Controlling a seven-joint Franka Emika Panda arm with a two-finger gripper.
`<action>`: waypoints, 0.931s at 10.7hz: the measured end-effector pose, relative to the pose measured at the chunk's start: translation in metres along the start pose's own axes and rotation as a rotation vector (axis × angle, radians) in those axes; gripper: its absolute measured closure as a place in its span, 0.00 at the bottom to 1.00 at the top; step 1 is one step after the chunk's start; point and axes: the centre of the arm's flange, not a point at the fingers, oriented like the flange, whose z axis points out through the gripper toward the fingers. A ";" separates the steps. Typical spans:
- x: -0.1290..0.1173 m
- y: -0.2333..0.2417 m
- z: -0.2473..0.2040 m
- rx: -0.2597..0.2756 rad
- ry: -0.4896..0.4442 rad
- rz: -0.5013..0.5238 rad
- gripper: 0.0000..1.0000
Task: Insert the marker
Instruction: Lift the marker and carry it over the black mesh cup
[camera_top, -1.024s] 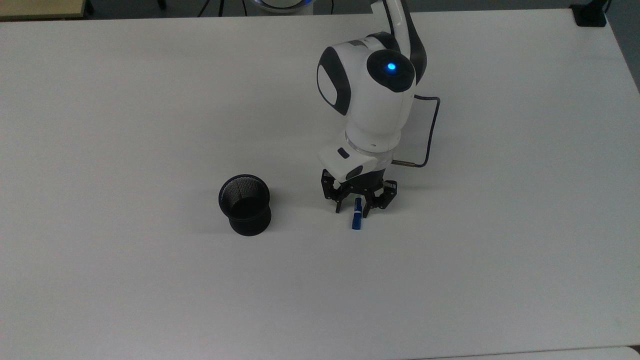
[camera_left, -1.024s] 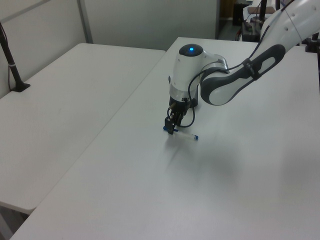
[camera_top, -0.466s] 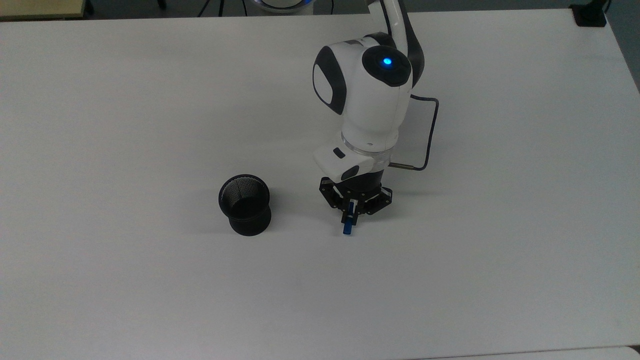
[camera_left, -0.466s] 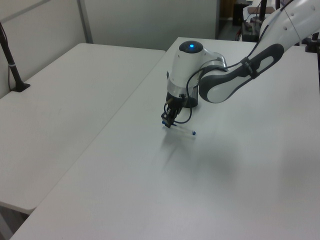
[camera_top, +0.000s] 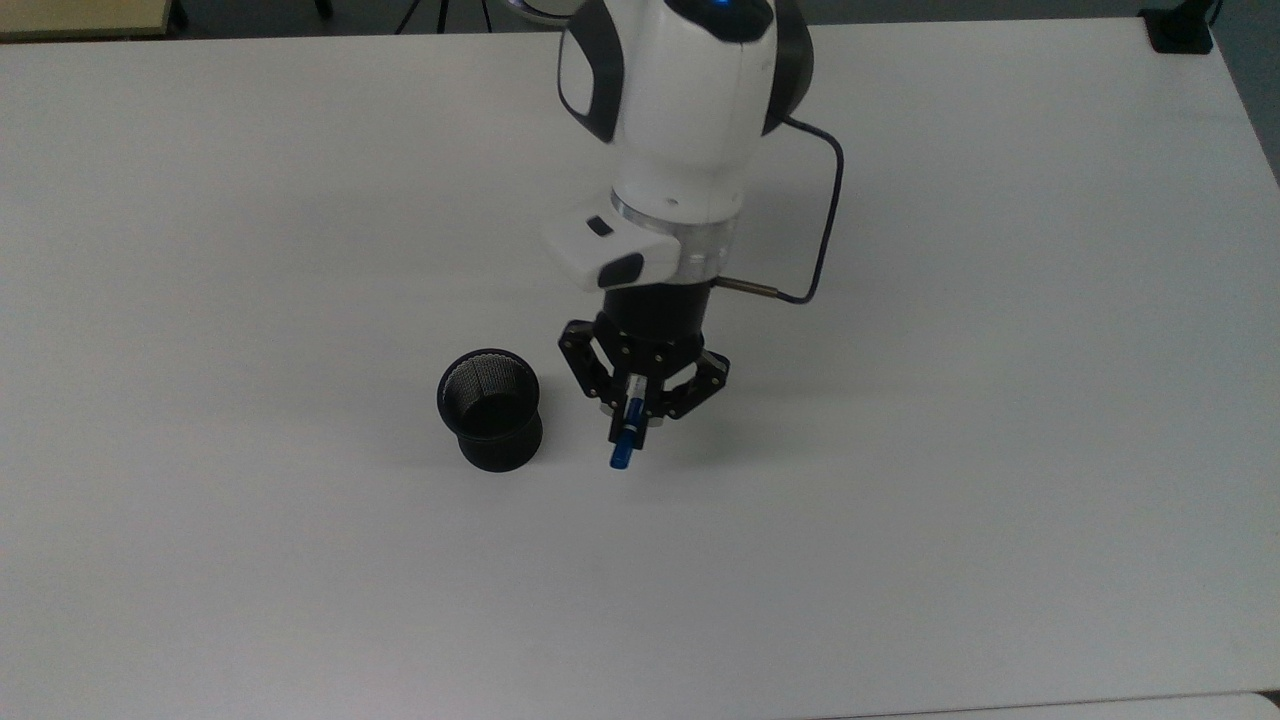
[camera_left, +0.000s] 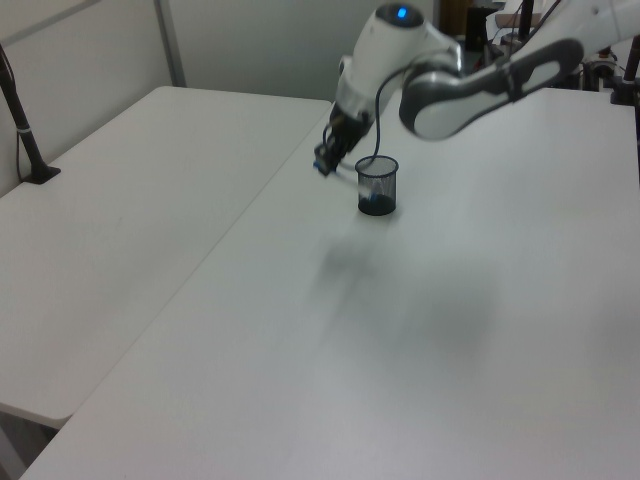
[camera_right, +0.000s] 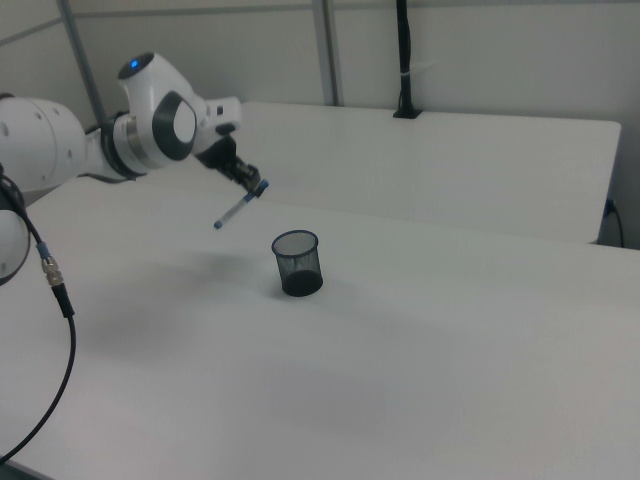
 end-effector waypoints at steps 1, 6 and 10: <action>0.013 0.018 -0.019 -0.004 0.028 0.024 0.84; 0.022 0.106 0.003 -0.130 0.044 0.039 0.84; 0.029 0.131 0.010 -0.109 0.105 0.101 0.84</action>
